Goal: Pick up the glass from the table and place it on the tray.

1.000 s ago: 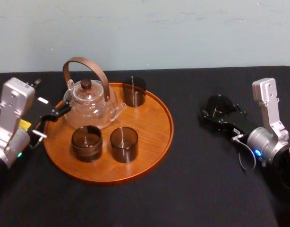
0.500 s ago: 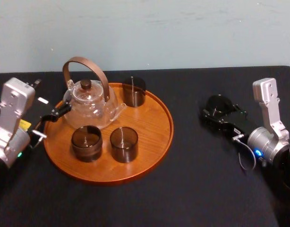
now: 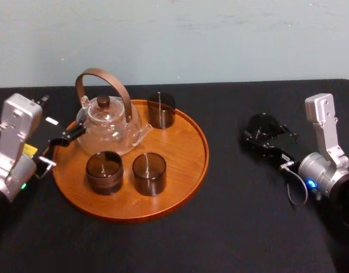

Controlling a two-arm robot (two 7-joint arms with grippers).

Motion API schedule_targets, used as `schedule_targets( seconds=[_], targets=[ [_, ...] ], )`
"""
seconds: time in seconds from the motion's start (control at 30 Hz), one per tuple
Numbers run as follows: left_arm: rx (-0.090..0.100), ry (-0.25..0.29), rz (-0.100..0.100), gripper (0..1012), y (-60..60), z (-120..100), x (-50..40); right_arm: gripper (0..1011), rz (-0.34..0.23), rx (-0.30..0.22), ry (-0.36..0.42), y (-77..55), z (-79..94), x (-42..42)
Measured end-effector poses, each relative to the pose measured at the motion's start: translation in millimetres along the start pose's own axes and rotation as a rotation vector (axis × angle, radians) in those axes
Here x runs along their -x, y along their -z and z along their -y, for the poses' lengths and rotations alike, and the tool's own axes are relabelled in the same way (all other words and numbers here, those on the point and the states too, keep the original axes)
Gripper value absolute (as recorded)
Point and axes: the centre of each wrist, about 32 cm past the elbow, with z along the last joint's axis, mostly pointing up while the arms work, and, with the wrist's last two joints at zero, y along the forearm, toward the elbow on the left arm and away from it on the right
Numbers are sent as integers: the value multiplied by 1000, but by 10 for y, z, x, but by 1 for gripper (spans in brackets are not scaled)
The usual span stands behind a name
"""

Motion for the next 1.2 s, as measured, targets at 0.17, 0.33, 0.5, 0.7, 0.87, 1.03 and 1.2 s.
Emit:
schedule_targets(
  seconds=[0.17, 0.33, 0.5, 0.7, 0.87, 1.03, 1.2],
  targets=[
    [0, 0, 0, 1001, 0, 0, 0, 907, 8, -15, -24, -33, 33, 7],
    [0, 0, 0, 1001, 0, 0, 0, 907, 16, -29, -49, -69, 70, 47],
    [0, 0, 0, 1001, 0, 0, 0, 907, 25, -40, -72, -113, 110, 101],
    [0, 0, 0, 1001, 0, 0, 0, 908, 35, -51, -95, -152, 137, 157],
    [0, 0, 0, 1001, 0, 0, 0, 907, 42, -59, -116, -178, 155, 205],
    [0, 0, 0, 1001, 0, 0, 0, 908, 51, -65, -138, -203, 169, 253],
    [0, 0, 0, 1001, 0, 0, 0, 908, 55, -69, -150, -225, 174, 275]
  ],
)
